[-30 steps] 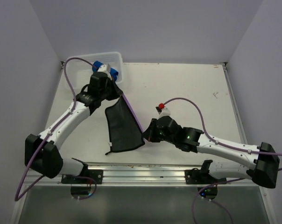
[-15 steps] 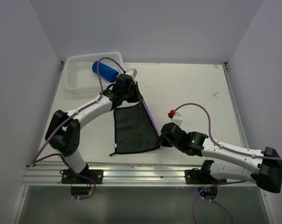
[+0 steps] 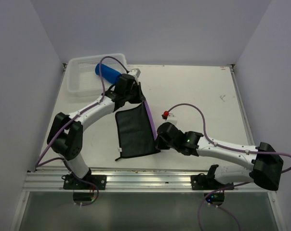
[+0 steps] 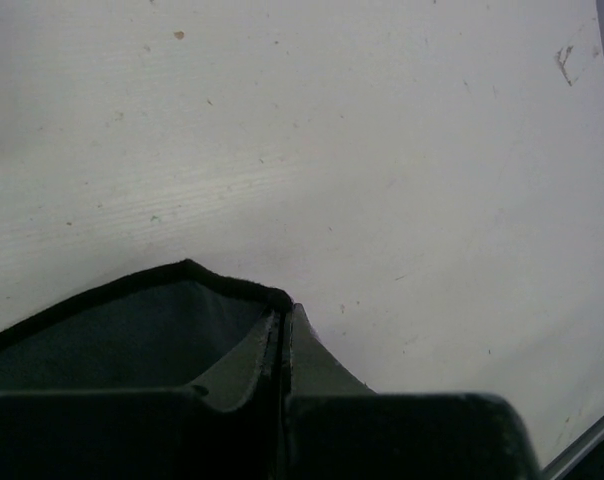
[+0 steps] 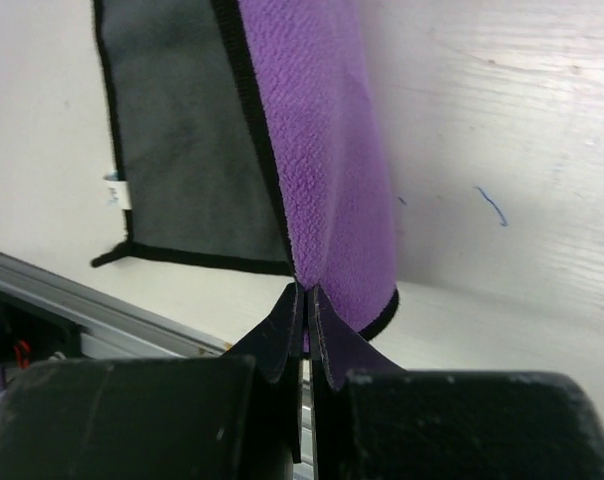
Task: Roll the towels
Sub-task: Fold the towel
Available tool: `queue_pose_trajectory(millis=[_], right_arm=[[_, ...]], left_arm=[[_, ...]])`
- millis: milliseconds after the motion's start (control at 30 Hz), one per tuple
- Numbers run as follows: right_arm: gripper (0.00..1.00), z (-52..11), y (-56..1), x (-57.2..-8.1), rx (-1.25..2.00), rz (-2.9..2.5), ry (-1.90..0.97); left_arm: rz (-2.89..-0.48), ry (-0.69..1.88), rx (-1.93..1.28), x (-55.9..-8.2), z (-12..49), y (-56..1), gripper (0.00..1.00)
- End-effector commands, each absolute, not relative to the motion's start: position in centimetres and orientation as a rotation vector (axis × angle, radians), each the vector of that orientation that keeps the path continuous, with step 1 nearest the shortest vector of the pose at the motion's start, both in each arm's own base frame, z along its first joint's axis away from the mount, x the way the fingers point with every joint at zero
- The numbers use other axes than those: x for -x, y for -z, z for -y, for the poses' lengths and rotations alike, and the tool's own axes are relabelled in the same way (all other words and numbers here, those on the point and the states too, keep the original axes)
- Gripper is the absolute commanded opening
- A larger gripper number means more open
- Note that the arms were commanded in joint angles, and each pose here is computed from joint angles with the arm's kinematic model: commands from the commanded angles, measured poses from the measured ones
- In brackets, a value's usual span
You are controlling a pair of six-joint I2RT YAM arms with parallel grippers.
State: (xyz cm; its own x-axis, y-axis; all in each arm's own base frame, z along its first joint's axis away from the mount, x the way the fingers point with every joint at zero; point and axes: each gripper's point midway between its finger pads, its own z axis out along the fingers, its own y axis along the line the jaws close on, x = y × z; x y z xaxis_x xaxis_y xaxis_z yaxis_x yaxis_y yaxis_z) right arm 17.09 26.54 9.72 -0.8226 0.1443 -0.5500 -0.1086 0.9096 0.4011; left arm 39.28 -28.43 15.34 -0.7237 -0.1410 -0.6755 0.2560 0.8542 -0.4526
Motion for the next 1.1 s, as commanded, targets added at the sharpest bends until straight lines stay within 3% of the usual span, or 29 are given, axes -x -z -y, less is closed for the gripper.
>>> queue_pose_trajectory(millis=[0,1067], right_arm=[[0.0,-29.8,-11.9,-16.7,0.047,-2.468,-0.727],[0.0,-41.9,-9.8,-13.8,0.268,-2.576,-0.945]], left_arm=[[-2.205,0.645,-0.056,-41.7,26.3,-17.5,0.0],[-2.364,0.26,0.081,-41.0,15.5,-14.2,0.0]])
